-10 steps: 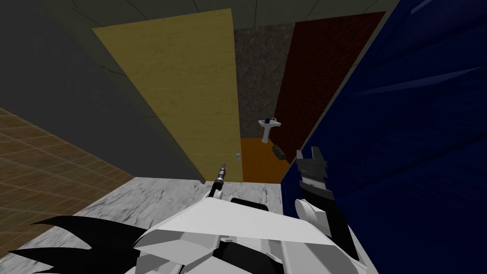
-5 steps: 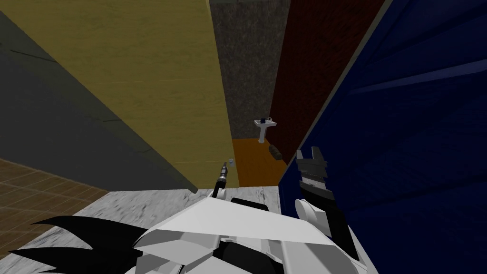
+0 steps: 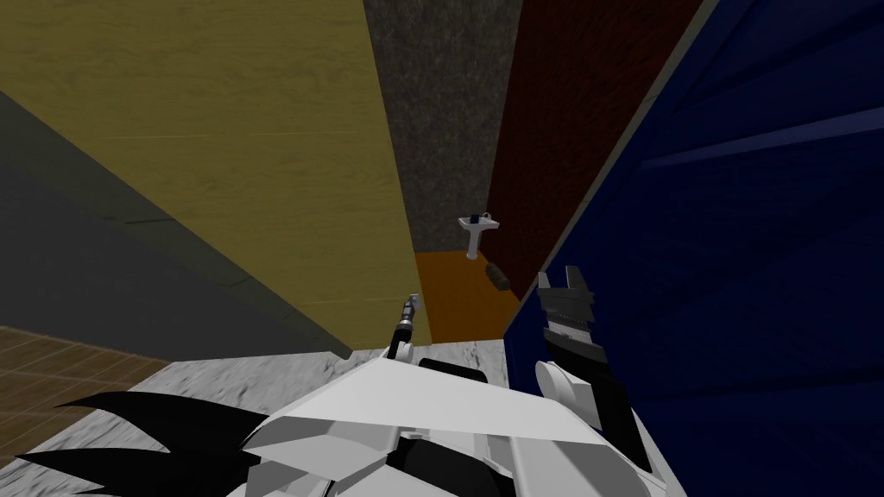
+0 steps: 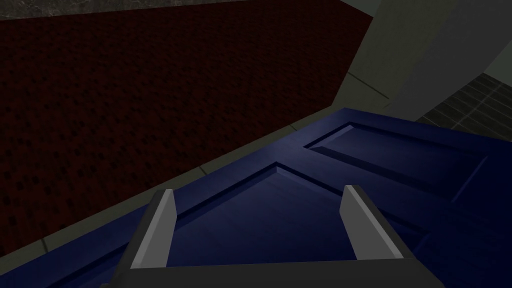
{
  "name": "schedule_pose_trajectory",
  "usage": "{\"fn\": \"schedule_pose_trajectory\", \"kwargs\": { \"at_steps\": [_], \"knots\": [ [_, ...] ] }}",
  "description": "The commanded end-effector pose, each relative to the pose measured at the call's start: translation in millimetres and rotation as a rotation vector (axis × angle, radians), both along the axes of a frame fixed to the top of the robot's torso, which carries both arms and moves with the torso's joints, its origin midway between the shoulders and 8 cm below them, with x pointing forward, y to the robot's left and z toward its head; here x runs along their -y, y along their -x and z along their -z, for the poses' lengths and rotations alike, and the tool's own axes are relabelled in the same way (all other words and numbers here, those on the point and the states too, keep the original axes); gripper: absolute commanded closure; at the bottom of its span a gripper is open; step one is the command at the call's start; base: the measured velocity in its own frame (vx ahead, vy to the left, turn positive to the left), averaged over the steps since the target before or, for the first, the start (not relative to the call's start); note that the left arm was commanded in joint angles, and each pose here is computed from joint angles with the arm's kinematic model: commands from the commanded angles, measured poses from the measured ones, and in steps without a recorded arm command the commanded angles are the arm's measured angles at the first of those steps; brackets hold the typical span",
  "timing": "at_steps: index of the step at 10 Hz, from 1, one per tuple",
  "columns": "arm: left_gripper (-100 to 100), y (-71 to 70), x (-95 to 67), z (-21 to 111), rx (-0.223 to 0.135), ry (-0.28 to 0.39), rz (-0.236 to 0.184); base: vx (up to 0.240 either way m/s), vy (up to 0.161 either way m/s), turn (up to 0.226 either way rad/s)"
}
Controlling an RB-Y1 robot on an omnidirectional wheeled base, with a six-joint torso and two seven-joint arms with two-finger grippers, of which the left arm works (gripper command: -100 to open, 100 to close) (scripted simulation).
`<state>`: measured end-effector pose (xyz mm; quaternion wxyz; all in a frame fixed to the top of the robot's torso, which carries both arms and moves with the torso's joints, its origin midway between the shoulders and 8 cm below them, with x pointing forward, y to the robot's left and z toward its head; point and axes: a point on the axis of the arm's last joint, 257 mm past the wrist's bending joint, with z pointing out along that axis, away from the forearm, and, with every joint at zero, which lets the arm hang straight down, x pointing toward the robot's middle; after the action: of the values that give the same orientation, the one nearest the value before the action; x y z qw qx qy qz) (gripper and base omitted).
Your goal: Pull the door open
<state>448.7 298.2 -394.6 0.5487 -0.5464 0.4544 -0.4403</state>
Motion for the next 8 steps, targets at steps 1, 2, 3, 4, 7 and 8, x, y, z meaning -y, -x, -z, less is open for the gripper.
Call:
{"fn": "schedule_pose_trajectory", "kwargs": {
  "at_steps": [1,2,3,4,7,8],
  "knots": [
    [100,-2.0,0.2,-2.9,0.007,-0.001,0.001,-0.012,0.007,-0.005],
    [100,-2.0,0.2,-2.9,0.007,-0.001,0.001,0.0,0.0,0.0],
    [100,-2.0,0.2,-2.9,0.007,-0.001,0.001,0.0,0.0,0.0],
    [100,-2.0,0.2,-2.9,0.007,-0.001,0.001,0.0,0.0,0.0],
    [100,0.0,-1.7,1.7,-0.006,-0.004,0.009,-0.132,0.032,-0.044],
    [100,0.2,-2.6,2.3,-0.008,-0.006,0.013,-0.205,0.042,-0.073]
  ]
}}
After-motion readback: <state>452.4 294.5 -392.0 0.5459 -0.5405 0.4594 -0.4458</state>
